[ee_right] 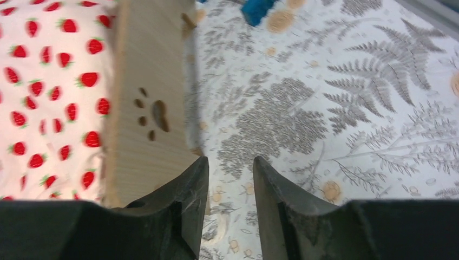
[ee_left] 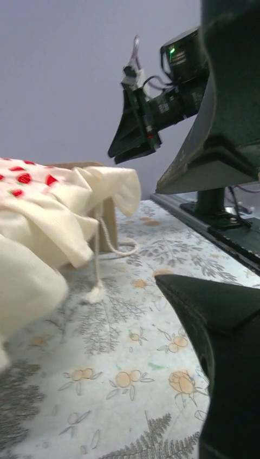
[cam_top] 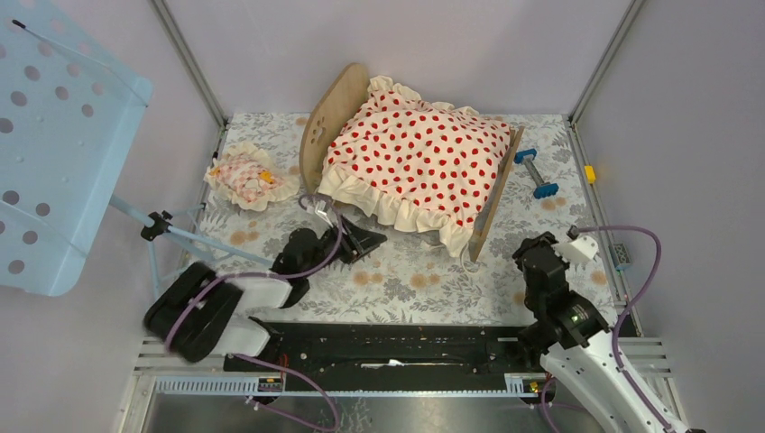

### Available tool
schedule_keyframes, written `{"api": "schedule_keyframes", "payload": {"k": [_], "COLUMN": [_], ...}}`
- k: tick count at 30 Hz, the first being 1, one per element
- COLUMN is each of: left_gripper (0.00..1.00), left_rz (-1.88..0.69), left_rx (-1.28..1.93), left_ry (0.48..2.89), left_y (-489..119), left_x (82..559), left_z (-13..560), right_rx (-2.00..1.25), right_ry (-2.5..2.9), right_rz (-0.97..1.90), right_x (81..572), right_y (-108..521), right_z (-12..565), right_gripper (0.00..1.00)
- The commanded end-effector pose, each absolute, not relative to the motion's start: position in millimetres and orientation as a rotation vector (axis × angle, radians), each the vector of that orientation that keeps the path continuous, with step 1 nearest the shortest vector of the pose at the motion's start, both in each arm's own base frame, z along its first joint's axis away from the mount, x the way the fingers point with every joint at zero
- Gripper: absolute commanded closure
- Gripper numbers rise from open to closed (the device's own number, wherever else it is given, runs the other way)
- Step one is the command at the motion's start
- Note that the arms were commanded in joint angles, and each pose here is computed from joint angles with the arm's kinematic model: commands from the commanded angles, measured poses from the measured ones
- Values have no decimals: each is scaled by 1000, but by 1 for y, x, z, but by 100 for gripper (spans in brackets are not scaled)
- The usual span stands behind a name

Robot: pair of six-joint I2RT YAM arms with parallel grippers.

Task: Set up the pet bed
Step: Tie the ropes to the bed frame, then adjust the bed frame at the center of the board.

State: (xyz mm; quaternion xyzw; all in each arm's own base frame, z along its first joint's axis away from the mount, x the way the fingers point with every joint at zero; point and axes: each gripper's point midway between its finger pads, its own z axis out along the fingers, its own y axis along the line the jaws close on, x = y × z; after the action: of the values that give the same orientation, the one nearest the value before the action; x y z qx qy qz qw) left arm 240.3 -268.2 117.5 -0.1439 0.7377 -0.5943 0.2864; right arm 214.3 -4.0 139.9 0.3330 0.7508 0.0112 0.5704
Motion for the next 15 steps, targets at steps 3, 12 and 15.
{"api": "schedule_keyframes", "payload": {"k": [3, 12, 15], "left_gripper": [26, 19, 17], "left_rz": [-950, -621, -525], "left_rx": [-287, -147, -139], "left_ry": [2110, 2084, 2049], "left_y": [-218, -167, -147], "left_x": [271, 263, 259], "left_z": [134, 209, 235], "right_rx": [601, 540, 566], "right_ry": [1801, 1992, 2051], "right_rz": [138, 165, 156], "right_x": [240, 300, 320], "right_y": [31, 78, 75], "right_z": [201, 228, 217], "right_gripper": [51, 43, 41]}}
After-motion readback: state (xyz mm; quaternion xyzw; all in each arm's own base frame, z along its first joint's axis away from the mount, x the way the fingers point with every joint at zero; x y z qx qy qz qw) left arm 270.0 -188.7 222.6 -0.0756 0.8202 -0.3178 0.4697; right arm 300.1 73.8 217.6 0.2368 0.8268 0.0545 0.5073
